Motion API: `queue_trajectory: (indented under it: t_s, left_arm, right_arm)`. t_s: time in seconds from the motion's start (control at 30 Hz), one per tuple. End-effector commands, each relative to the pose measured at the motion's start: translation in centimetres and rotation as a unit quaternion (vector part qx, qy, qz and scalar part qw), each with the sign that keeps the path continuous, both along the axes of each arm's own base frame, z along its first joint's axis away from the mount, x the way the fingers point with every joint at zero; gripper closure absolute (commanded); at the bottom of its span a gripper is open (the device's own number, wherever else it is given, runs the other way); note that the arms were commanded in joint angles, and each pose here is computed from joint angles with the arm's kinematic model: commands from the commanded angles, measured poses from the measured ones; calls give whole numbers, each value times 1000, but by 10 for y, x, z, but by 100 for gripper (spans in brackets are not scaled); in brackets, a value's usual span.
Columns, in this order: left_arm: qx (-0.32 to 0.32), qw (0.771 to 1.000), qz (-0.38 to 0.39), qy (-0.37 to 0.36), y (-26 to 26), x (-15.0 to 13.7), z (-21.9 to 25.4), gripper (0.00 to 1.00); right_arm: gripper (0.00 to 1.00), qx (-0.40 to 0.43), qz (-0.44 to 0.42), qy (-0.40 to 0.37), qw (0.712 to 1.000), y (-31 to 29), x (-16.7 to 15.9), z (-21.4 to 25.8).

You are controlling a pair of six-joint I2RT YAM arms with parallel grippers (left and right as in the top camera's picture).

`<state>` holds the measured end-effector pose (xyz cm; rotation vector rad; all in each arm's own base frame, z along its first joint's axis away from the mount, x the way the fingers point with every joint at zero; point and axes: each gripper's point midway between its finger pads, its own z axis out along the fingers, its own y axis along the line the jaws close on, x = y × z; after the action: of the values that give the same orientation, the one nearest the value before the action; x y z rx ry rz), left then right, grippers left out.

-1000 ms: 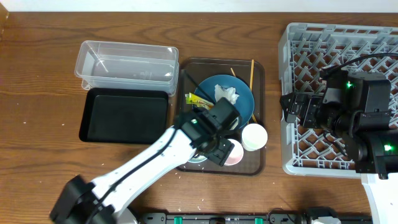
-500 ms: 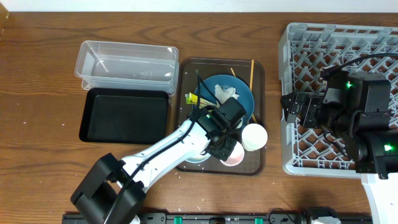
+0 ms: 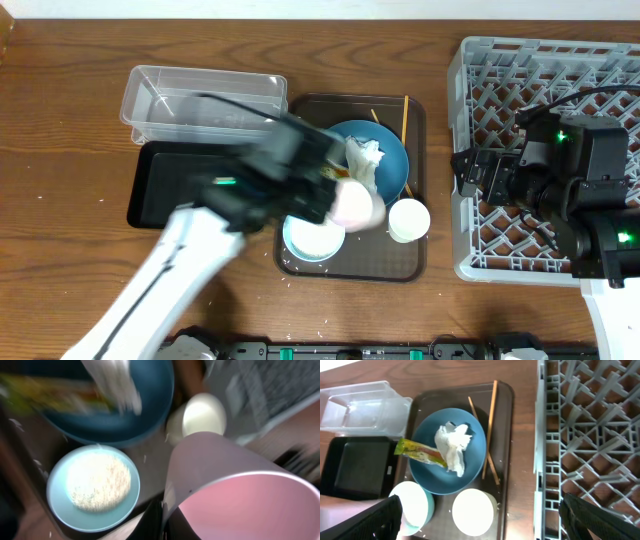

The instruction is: Sort waste into correct bins and load items into the dishwasher rack

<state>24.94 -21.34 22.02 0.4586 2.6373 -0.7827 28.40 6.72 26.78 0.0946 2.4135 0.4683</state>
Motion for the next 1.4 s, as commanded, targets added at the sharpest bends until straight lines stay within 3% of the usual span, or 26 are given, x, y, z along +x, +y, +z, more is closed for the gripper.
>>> queue_trajectory:
  t_s: [0.0, 0.13, 0.27, 0.4, 0.57, 0.8, 1.07, 1.13, 1.2, 1.23, 1.37]
  left_arm:
    - [-155, 988, 0, 22, 9, 10, 46, 94]
    - [-325, 944, -45, 34, 21, 19, 97, 94]
    - [-406, 908, -79, 62, 29, 18, 120, 94]
    - [-433, 893, -104, 73, 28, 10, 129, 94]
    - [-434, 892, -104, 75, 28, 9, 130, 94]
    - [-433, 890, -114, 83, 22, 4, 130, 94]
    - [-426, 894, -118, 77, 18, 5, 128, 94]
    - [-426, 894, -118, 75, 18, 5, 128, 94]
    - [-426, 894, -118, 75, 18, 5, 128, 93]
    - [-426, 894, -118, 75, 18, 5, 128, 89]
    - [-426, 894, -118, 75, 18, 5, 128, 43]
  right_arm:
    - [1, 45, 80, -37, 995, 27, -1, 21]
    - [3, 120, 259, -115, 951, 82, -16, 57]
    - [4, 187, 377, -159, 893, 121, -34, 84]
    - [3, 210, 439, -176, 856, 149, -41, 92]
    - [1, 220, 488, -189, 824, 177, -51, 96]
    - [4, 222, 501, -218, 807, 188, -48, 106]
    - [22, 230, 518, -220, 794, 199, -57, 109]
    - [33, 229, 523, -226, 790, 203, -59, 111]
    - [36, 228, 523, -228, 789, 203, -59, 111]
    - [36, 227, 522, -228, 790, 203, -58, 111]
    - [42, 216, 502, -230, 806, 197, -49, 109]
